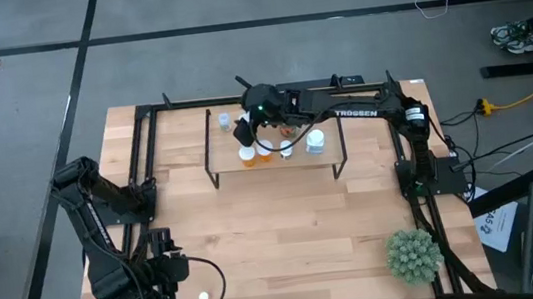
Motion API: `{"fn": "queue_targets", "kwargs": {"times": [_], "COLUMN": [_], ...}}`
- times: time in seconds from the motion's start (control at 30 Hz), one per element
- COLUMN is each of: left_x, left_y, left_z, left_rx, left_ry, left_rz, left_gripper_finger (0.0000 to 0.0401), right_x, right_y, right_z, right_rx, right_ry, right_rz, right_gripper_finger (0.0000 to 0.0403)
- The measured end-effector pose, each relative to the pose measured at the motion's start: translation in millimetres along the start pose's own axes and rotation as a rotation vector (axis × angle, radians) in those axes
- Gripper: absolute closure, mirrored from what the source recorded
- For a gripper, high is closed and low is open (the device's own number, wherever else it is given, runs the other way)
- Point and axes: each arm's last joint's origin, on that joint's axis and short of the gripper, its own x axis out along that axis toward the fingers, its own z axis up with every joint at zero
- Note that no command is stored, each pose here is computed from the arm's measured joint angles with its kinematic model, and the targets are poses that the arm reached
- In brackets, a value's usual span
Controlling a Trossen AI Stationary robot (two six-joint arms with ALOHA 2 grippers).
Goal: Pick and place medicine bottles onto shelf by color
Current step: Put the bottom pink pill bottle on the shelf
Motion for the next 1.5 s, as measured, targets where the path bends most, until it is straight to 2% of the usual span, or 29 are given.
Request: {"fn": "queue_targets", "kwargs": {"times": [0.17, 0.33, 0.53, 0.73, 1.0, 1.17, 1.33, 1.43, 1.5], "left_x": [0, 0, 2, 5, 5, 5, 5, 5, 5], "left_y": [0, 0, 2, 5, 6, 6, 6, 6, 7], "left_z": [0, 0, 4, 9, 9, 9, 10, 10, 11], "left_rx": [0.000, 0.000, -0.038, -0.066, -0.088, -0.120, -0.121, -0.120, -0.120], "left_ry": [0.000, 0.000, -0.019, -0.014, -0.014, -0.014, -0.027, -0.057, -0.072], "left_rz": [0.000, 0.000, 0.018, 0.028, 0.028, 0.028, 0.034, 0.049, 0.057], "left_gripper_finger": [0.0151, 0.0151, 0.0151, 0.0151, 0.0151, 0.0151, 0.0151, 0.0151, 0.0151], "right_x": [-14, -48, -101, -153, -240, -292, -322, -330, -332], "right_y": [2, 8, 12, 22, 42, 56, 68, 72, 72], "right_z": [21, 59, 80, 71, 34, 7, -15, -22, -24], "right_rx": [-0.005, 0.005, -0.048, -0.065, -0.138, -0.353, -0.524, -0.533, -0.509], "right_ry": [-0.071, -0.137, -0.015, 0.084, 0.196, 0.188, 0.116, 0.080, 0.088], "right_rz": [0.002, 0.206, 0.512, 0.564, 0.403, 0.385, 0.230, 0.150, 0.152], "right_gripper_finger": [0.0121, 0.0121, 0.0121, 0.0121, 0.0121, 0.0121, 0.0121, 0.0121, 0.0121]}}
